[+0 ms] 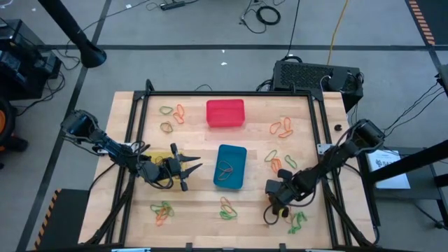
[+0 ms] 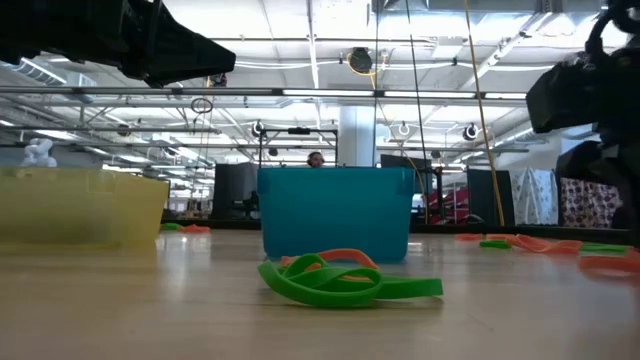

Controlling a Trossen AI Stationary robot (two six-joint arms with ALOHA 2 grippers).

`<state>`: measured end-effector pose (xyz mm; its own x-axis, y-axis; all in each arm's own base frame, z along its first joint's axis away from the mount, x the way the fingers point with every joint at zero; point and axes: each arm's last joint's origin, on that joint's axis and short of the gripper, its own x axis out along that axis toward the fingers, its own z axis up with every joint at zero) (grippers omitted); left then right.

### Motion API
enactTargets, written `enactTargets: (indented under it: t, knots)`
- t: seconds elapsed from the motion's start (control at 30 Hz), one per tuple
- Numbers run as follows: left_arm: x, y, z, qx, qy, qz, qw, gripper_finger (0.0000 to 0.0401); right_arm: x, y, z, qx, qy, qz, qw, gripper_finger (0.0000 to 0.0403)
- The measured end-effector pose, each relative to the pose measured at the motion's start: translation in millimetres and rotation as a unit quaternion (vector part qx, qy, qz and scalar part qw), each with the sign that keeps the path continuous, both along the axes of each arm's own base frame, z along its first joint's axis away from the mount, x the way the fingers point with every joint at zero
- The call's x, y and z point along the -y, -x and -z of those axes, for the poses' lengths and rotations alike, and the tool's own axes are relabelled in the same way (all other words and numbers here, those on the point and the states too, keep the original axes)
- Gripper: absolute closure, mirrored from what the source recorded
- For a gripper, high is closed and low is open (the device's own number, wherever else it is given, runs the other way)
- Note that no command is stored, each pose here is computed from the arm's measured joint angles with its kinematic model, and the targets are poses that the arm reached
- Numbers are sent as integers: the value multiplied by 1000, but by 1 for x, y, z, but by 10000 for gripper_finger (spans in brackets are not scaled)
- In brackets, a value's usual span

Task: Sort rubber bands into baskets
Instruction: Put the orange rubber band into the blue bin

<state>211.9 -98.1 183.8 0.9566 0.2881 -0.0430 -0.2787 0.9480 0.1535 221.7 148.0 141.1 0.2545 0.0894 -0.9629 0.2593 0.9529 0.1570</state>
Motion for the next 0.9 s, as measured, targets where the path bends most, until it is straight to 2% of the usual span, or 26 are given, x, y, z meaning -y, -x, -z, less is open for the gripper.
enactTargets:
  t: [0.1,0.23,0.53,0.7,0.8,0.9]
  knots:
    - [0,0,0,0,0,0,1000,283,0,-1,-2,-13,-17,-1,1000,401]
    - [0,0,0,0,0,0,1000,283,-3,-7,-13,-9,-14,-10,1000,402]
    - [0,0,0,0,0,0,1000,283,-11,-31,-52,68,35,-57,995,402]
    - [0,0,0,0,0,0,1000,283,-12,-42,-68,98,36,-79,991,403]
    - [0,0,0,0,0,0,1000,283,-11,-43,-71,95,29,-80,992,403]
    - [0,0,1,-6,-4,0,1000,283,-13,-37,-69,53,6,-64,996,403]
